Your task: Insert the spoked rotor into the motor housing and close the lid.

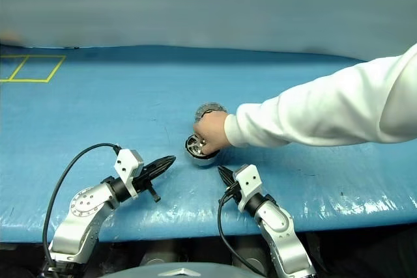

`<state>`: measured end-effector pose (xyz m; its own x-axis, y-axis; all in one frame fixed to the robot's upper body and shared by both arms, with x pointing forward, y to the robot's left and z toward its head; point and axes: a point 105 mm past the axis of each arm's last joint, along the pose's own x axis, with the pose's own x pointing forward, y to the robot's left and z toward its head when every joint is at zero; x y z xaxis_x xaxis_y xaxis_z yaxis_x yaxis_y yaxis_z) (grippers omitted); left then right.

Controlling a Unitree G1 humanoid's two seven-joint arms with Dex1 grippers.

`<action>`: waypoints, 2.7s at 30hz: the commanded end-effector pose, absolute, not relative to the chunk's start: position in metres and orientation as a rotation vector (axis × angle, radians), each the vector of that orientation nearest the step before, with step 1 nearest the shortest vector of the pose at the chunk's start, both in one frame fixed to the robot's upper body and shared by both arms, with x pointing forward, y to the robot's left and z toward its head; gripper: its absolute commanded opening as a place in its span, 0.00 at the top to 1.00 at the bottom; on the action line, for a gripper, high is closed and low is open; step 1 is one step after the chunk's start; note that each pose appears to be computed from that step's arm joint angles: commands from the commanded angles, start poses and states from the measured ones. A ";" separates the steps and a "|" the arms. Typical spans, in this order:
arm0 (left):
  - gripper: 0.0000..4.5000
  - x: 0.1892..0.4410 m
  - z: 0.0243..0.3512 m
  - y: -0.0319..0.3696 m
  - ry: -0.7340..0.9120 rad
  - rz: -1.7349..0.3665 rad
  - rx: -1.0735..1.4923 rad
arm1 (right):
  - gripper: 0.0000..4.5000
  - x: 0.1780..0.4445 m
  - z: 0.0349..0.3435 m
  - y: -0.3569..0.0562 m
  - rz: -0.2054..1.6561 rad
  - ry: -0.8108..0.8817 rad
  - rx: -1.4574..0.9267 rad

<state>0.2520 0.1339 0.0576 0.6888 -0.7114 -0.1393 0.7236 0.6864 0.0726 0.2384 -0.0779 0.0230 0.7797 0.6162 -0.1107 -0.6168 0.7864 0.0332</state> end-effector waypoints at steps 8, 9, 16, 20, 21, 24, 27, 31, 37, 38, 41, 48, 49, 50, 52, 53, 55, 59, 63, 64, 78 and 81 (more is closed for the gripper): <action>1.00 0.252 0.061 0.134 0.081 -0.812 0.128 | 1.00 0.240 0.034 -0.078 0.666 0.078 -0.008; 1.00 0.252 0.061 0.134 0.083 -0.812 0.128 | 1.00 0.240 0.034 -0.077 0.666 0.078 -0.008; 1.00 0.252 0.062 0.134 0.086 -0.815 0.133 | 1.00 0.241 0.034 -0.077 0.669 0.079 -0.011; 1.00 0.252 0.064 0.132 0.083 -0.815 0.133 | 1.00 0.241 0.034 -0.077 0.673 0.079 -0.013; 1.00 0.252 0.065 0.132 0.082 -0.815 0.134 | 1.00 0.242 0.034 -0.077 0.674 0.078 -0.014; 1.00 0.253 0.066 0.130 0.081 -0.816 0.135 | 1.00 0.242 0.034 -0.076 0.675 0.078 -0.015; 1.00 0.252 0.068 0.129 0.081 -0.818 0.135 | 1.00 0.242 0.034 -0.076 0.676 0.078 -0.015; 1.00 0.252 0.069 0.129 0.083 -0.820 0.135 | 1.00 0.242 0.034 -0.076 0.676 0.079 -0.016; 1.00 0.252 0.071 0.127 0.084 -0.819 0.135 | 1.00 0.241 0.032 -0.076 0.673 0.085 -0.013; 1.00 0.252 0.072 0.127 0.084 -0.819 0.134 | 1.00 0.241 0.032 -0.076 0.674 0.086 -0.013; 1.00 0.252 0.073 0.126 0.086 -0.817 0.134 | 1.00 0.241 0.032 -0.076 0.673 0.087 -0.013; 1.00 0.251 0.072 0.127 0.096 -0.813 0.131 | 1.00 0.241 0.031 -0.077 0.674 0.091 -0.015; 1.00 0.251 0.072 0.127 0.097 -0.813 0.131 | 1.00 0.241 0.031 -0.077 0.674 0.091 -0.015; 1.00 0.251 0.072 0.127 0.099 -0.813 0.130 | 1.00 0.241 0.031 -0.076 0.675 0.091 -0.015; 1.00 0.251 0.071 0.127 0.100 -0.813 0.129 | 1.00 0.241 0.031 -0.076 0.676 0.091 -0.016; 1.00 0.251 0.071 0.127 0.101 -0.812 0.129 | 1.00 0.241 0.031 -0.076 0.676 0.092 -0.016; 1.00 0.250 0.070 0.128 0.103 -0.811 0.129 | 1.00 0.241 0.031 -0.076 0.676 0.093 -0.017; 1.00 0.251 0.069 0.129 0.104 -0.809 0.129 | 1.00 0.241 0.031 -0.077 0.677 0.094 -0.018; 1.00 0.251 0.068 0.131 0.106 -0.807 0.130 | 1.00 0.242 0.031 -0.077 0.677 0.095 -0.020; 1.00 0.251 0.068 0.131 0.106 -0.807 0.130 | 1.00 0.242 0.031 -0.077 0.677 0.095 -0.021; 1.00 0.251 0.071 0.129 0.097 -0.809 0.132 | 1.00 0.242 0.030 -0.077 0.685 0.098 -0.030; 1.00 0.251 0.072 0.129 0.096 -0.808 0.131 | 1.00 0.243 0.030 -0.077 0.687 0.100 -0.031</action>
